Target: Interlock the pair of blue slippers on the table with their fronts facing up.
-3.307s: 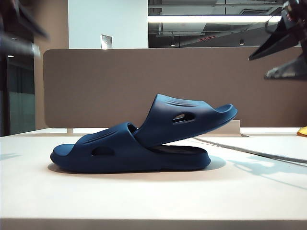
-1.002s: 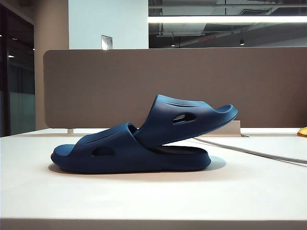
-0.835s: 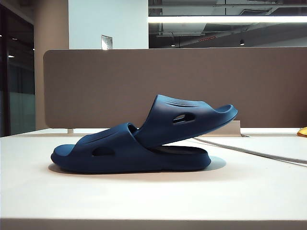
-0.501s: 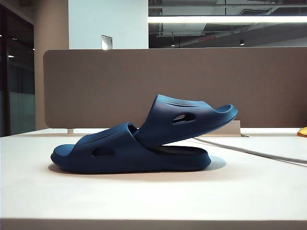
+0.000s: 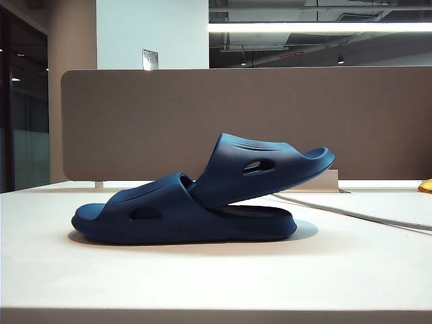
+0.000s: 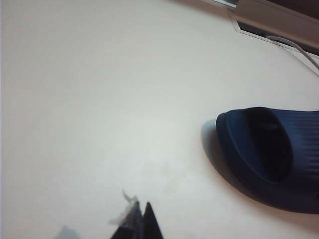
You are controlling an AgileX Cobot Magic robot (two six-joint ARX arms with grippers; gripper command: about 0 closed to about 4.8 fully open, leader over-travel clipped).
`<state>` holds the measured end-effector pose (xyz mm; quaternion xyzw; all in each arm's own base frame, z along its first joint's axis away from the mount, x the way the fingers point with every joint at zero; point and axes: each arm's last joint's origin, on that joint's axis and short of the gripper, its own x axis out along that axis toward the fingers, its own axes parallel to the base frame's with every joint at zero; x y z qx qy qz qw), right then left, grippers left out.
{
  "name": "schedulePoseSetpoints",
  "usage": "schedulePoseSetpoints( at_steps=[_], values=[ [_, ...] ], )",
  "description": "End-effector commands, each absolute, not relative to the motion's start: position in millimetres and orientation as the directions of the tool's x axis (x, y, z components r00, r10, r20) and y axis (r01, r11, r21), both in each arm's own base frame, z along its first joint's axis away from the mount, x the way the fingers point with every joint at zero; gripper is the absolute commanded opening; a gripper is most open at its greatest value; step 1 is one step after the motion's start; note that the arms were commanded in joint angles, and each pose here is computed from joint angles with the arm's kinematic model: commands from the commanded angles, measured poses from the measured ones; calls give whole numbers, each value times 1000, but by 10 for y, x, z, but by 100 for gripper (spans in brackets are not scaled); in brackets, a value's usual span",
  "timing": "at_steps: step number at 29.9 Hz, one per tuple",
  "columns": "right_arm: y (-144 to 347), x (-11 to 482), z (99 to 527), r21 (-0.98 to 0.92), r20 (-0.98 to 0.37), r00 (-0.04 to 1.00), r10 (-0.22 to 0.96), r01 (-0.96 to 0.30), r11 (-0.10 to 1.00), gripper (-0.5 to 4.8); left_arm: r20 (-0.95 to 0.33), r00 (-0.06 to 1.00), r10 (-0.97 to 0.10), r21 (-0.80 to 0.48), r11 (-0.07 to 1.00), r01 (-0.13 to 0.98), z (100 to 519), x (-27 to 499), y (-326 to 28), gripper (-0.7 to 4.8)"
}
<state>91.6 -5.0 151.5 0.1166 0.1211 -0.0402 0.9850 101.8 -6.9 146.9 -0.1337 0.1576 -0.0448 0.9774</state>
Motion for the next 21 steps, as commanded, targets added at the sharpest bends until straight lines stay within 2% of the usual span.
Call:
schedulePoseSetpoints(
  at_steps=[1, 6, 11, 17, 21],
  values=[
    [-39, 924, 1506, 185, -237, 971, -40, 86, 979, -5, -244, 960, -136, -220, 972, 81, 1508, 1032, -72, -4],
    [9, 928, 1503, 120, -234, 972, 4, 24, 993, -5, -226, 965, -132, -192, 977, 88, 1524, 1036, -71, -4],
    [73, 925, 1503, 37, -234, 971, 54, -46, 998, -5, -260, 957, -131, -138, 986, 98, 1429, 1035, -71, -4],
    [127, 920, 1504, 12, -231, 968, 96, -96, 995, -5, -261, 956, -137, -107, 988, 113, 1428, 1034, -73, -4],
    [152, 916, 1504, 15, -231, 964, 129, -130, 991, -5, -261, 943, -205, -125, 976, 177, 1427, 1030, -93, -4]
  ],
)
